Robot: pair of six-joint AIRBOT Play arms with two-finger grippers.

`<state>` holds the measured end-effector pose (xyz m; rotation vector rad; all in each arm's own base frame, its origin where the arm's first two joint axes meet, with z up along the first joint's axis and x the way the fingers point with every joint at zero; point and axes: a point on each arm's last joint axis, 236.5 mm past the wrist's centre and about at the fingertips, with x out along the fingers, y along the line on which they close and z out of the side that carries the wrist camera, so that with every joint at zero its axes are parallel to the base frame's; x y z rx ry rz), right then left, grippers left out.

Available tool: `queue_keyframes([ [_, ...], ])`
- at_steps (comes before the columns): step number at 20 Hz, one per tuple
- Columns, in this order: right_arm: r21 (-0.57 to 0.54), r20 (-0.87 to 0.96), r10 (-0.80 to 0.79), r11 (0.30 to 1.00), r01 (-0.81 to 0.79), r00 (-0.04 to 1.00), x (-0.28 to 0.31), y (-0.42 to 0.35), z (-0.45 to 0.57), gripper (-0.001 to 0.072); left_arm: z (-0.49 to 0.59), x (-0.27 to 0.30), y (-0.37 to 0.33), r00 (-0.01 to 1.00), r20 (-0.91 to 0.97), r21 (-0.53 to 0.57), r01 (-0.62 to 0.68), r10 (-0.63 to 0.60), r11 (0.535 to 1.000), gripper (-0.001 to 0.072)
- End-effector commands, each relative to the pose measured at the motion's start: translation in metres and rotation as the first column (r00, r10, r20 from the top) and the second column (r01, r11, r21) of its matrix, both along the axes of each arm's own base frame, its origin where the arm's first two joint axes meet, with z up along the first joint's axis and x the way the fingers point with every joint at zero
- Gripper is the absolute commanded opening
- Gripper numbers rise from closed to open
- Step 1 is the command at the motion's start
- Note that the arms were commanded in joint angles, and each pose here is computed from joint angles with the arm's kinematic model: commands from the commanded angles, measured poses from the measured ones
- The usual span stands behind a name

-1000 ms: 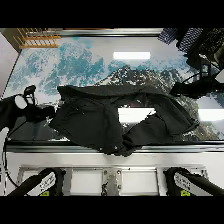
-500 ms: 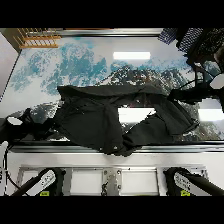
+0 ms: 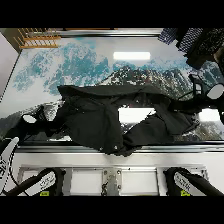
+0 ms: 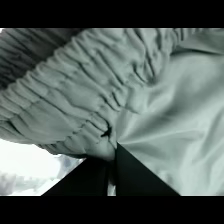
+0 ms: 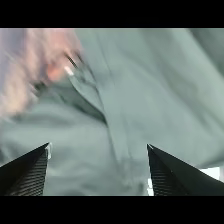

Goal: Fold the clothes and pants, and hang the long-sleeved shirts on hangers.

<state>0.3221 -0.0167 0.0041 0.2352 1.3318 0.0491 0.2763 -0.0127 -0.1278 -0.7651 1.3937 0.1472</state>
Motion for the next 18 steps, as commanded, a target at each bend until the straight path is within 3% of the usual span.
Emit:
queue_keyframes([
  [1,-0.008,-0.139,-0.114,0.993,0.114,0.984,-0.057,-0.023,-0.046,0.0655,0.02,0.011,0.012,0.996,0.088,0.06,0.0,-0.005,0.998,0.0011],
  [3,0.016,-0.202,-0.325,0.942,0.335,0.924,-0.082,-0.044,-0.074,0.0655,0.032,0.012,0.022,0.993,0.122,0.081,-0.015,0.005,0.997,0.0011],
  [5,0.069,-0.21,-0.506,0.846,0.529,0.837,-0.089,-0.059,-0.091,0.0656,0.039,0.011,0.024,0.99,0.138,0.099,-0.007,-0.006,0.995,0.0011],
  [9,0.206,-0.139,-0.699,0.673,0.71,0.702,-0.062,-0.083,-0.099,0.0655,0.041,0.012,0.025,0.989,0.147,0.106,0.0,-0.016,0.994,0.0011],
  [11,0.234,-0.145,-0.709,0.653,0.72,0.69,-0.052,-0.082,-0.108,0.0655,0.041,0.012,0.025,0.989,0.148,0.108,0.006,-0.022,0.994,0.0011],
  [16,0.265,-0.129,-0.642,0.712,0.65,0.756,-0.03,-0.064,-0.126,0.0652,0.041,0.012,0.025,0.988,0.151,0.111,0.008,-0.024,0.994,0.0011],
  [17,0.262,-0.113,-0.628,0.729,0.633,0.77,-0.025,-0.063,-0.126,0.0615,0.041,0.012,0.025,0.988,0.151,0.11,0.007,-0.024,0.994,0.0011],
  [18,0.261,-0.088,-0.616,0.744,0.615,0.782,-0.017,-0.065,-0.122,0.0451,0.041,0.012,0.025,0.988,0.151,0.111,0.008,-0.025,0.994,0.0011],
])
